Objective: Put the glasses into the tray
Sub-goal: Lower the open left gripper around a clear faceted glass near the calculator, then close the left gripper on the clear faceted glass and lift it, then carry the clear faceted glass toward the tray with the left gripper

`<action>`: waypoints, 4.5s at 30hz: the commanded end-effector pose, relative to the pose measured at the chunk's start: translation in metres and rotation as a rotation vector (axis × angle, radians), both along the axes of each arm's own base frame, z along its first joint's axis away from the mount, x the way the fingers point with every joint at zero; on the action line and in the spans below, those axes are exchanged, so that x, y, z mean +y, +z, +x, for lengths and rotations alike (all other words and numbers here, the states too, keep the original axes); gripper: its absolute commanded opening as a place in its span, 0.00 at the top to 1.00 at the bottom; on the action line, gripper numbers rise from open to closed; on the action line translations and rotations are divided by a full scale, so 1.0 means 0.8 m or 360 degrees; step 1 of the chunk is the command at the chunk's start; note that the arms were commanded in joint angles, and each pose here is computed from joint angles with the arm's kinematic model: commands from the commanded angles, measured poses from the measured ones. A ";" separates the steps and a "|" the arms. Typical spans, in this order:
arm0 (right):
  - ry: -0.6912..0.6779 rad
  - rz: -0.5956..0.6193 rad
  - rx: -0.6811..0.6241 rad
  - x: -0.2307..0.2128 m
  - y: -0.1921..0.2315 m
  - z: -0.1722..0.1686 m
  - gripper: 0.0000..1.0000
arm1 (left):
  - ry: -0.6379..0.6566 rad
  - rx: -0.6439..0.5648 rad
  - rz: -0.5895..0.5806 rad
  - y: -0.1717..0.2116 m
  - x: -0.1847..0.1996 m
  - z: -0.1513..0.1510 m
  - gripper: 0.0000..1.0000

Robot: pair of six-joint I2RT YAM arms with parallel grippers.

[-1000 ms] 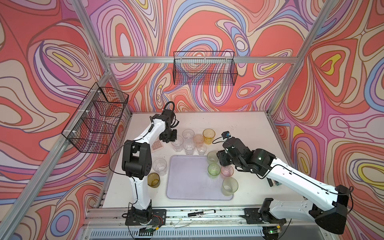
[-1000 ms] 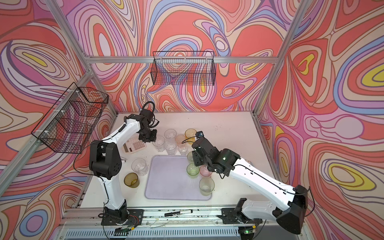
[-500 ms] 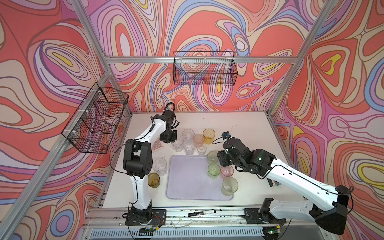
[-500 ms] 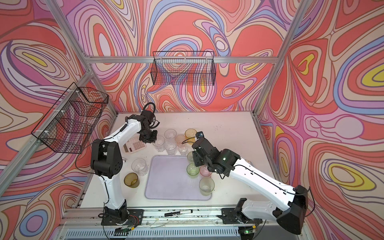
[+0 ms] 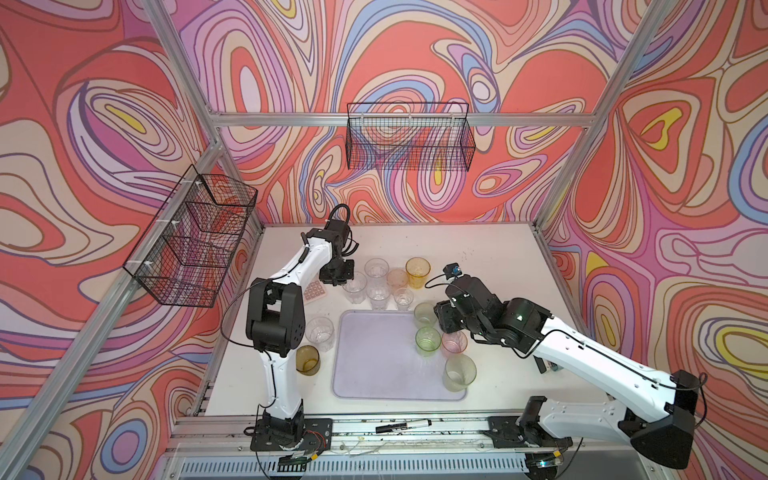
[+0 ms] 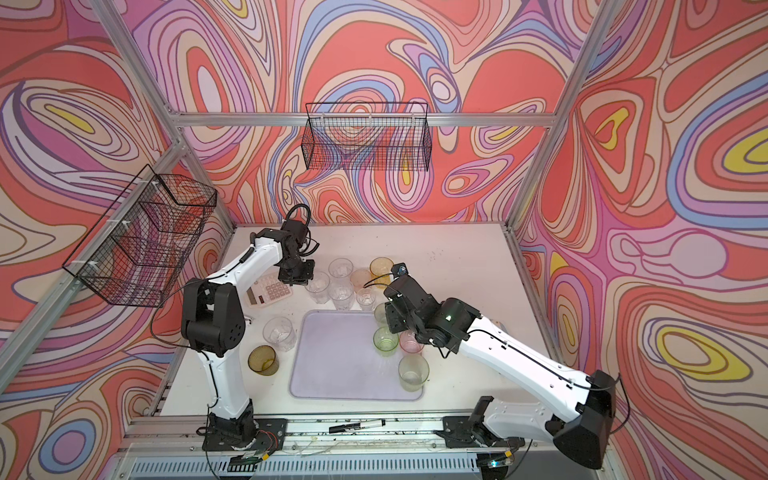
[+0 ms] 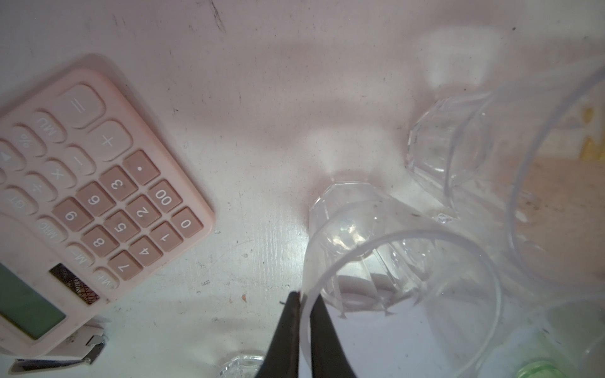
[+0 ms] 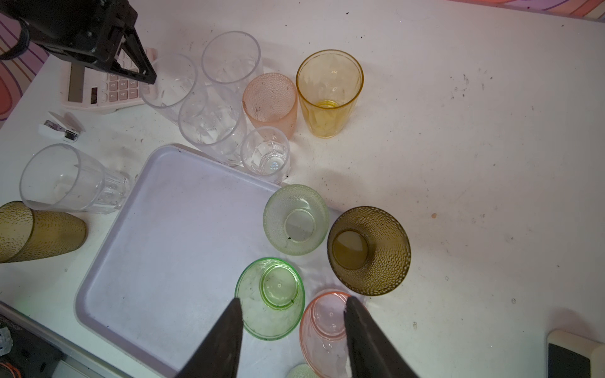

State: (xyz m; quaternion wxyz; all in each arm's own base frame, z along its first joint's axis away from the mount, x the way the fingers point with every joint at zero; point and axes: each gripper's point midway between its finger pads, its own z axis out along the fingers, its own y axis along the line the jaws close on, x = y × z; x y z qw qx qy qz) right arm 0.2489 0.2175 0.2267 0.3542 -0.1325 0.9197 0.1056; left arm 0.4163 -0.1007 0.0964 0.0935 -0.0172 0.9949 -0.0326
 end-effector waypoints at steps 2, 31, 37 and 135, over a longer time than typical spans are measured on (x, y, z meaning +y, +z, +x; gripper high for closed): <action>0.0007 0.0012 -0.0007 0.000 0.001 0.001 0.48 | 0.0005 0.0029 0.0040 0.004 0.003 -0.003 0.91; 0.0021 0.0055 -0.0012 0.014 0.009 0.008 0.50 | -0.0030 -0.0096 -0.0006 0.081 0.007 -0.025 1.00; 0.0006 0.0058 -0.0014 0.014 0.011 0.009 0.50 | -0.0044 -0.0128 -0.0045 0.107 0.006 -0.039 1.00; -0.0140 0.0419 0.0185 -0.025 -0.001 0.055 0.35 | -0.0481 -0.0081 -0.0067 0.154 -0.137 -0.287 1.00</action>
